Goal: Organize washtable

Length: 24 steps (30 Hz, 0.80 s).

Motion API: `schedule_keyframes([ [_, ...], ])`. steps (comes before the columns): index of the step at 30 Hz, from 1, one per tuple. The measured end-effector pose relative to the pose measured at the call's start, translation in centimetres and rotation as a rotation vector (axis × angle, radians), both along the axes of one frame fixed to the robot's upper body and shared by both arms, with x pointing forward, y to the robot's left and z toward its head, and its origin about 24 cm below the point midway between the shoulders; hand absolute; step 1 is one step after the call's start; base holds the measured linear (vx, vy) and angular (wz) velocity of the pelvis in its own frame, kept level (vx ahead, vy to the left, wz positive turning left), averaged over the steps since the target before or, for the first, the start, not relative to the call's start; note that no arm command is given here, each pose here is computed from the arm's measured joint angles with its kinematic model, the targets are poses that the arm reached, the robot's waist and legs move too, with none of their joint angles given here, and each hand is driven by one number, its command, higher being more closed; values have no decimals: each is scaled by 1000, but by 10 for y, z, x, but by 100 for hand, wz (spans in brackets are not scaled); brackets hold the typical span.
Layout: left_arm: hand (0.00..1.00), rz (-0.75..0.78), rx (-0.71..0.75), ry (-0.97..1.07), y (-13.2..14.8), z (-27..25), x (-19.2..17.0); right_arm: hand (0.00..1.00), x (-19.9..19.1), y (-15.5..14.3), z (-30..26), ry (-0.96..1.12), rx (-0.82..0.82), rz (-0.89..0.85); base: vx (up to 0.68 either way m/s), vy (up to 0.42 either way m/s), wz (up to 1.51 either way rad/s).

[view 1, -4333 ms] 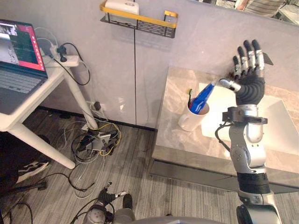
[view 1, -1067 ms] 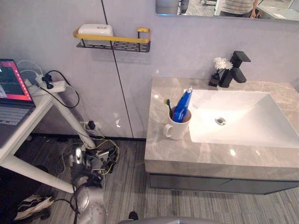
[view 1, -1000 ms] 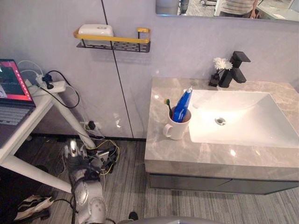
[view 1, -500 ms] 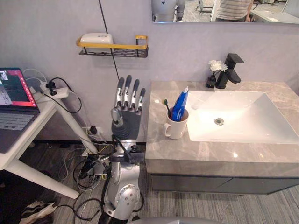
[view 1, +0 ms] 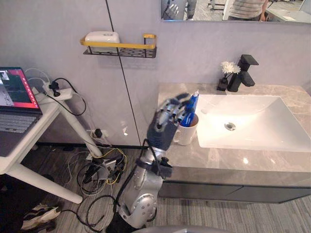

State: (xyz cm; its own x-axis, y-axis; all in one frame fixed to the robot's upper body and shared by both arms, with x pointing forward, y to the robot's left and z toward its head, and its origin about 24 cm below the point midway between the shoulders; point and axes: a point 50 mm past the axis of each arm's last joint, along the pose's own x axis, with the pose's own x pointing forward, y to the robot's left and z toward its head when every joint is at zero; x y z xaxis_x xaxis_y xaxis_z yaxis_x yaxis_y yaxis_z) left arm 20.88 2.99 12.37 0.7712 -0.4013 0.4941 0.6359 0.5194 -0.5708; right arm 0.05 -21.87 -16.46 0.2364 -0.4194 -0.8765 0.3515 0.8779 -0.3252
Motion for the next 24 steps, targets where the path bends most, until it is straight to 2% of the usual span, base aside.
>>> schedule_keyframes([
  [13,100,-26,361,87,-8,-59,1,0,9,2,0,-13,-5,33,6,-4,2],
  [19,100,-35,470,111,-10,-78,-1,0,11,5,-1,-19,1,34,0,0,0],
  [24,100,-26,494,119,-8,-81,-1,0,12,5,-1,-22,3,35,1,0,1],
])
